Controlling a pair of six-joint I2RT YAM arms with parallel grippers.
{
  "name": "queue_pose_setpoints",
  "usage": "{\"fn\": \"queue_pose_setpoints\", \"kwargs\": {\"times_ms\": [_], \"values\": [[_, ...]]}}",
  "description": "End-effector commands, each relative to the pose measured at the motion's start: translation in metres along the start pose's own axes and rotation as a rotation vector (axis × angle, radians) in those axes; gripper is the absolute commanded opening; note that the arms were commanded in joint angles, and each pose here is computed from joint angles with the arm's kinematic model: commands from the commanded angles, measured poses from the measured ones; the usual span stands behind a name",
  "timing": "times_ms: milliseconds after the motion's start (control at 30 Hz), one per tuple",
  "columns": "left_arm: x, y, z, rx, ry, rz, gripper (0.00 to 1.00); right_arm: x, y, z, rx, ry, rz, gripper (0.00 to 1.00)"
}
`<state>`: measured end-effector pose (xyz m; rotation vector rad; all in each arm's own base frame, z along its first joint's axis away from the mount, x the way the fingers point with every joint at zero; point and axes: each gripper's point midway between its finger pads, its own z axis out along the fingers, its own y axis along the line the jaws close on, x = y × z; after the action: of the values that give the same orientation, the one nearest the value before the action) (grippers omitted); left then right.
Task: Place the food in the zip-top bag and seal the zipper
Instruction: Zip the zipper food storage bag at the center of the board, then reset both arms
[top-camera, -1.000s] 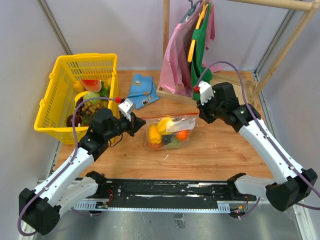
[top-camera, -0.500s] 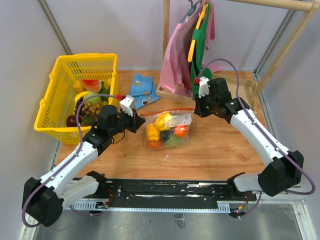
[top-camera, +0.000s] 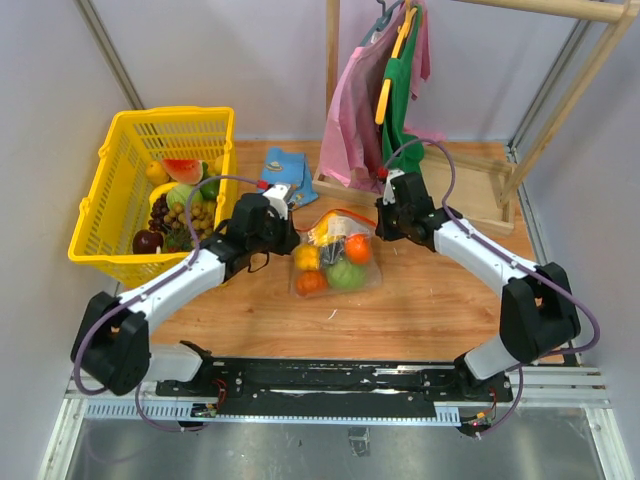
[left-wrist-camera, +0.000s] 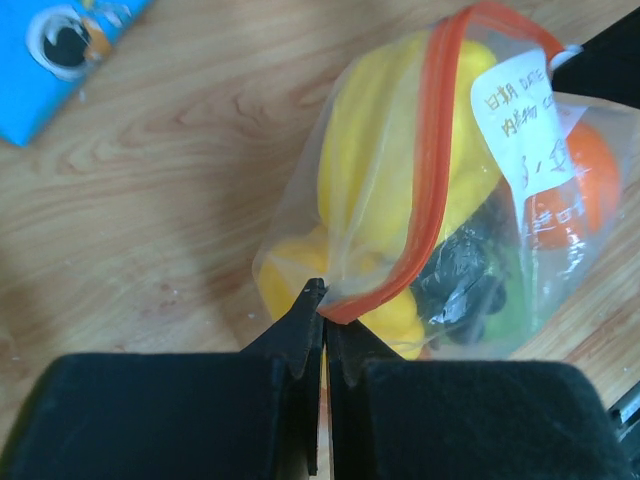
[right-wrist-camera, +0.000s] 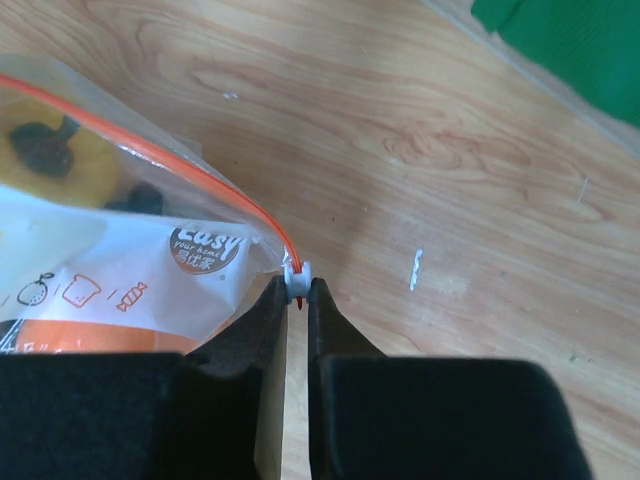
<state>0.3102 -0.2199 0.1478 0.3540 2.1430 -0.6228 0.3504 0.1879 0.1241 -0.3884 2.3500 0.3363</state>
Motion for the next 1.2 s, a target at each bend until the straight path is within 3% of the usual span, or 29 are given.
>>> {"fn": "queue_pose_setpoints", "kwargs": {"times_ms": [0, 133, 300, 533, 733, 767, 900, 1167], "values": [[0.027, 0.0, 0.016, -0.035, 0.133, -0.056, 0.04, 0.018, -0.005, 0.003, 0.059, 0.033, 0.078, 0.03], [0.022, 0.001, 0.016, -0.062, 0.121, -0.073, 0.15, 0.03, -0.015, -0.005, 0.116, 0.046, 0.091, 0.11], [-0.004, 0.006, 0.005, -0.117, 0.032, -0.069, 0.4, 0.024, -0.032, -0.023, 0.196, 0.0, 0.088, 0.26], [-0.059, -0.001, -0.033, -0.156, -0.086, -0.052, 0.66, -0.007, -0.058, -0.068, 0.294, -0.112, 0.09, 0.55], [-0.111, -0.009, -0.092, -0.196, -0.221, -0.057, 0.8, -0.035, -0.083, -0.134, 0.423, -0.287, 0.063, 0.82], [-0.12, -0.011, -0.104, -0.201, -0.252, -0.056, 0.81, -0.04, -0.086, -0.146, 0.443, -0.322, 0.057, 0.98], [-0.153, -0.001, -0.156, -0.292, -0.415, -0.082, 0.98, -0.057, -0.093, -0.194, 0.496, -0.46, 0.057, 0.98], [-0.18, 0.016, -0.265, -0.393, -0.79, -0.11, 0.99, -0.069, -0.099, -0.267, 0.547, -0.695, 0.097, 0.98]]}}
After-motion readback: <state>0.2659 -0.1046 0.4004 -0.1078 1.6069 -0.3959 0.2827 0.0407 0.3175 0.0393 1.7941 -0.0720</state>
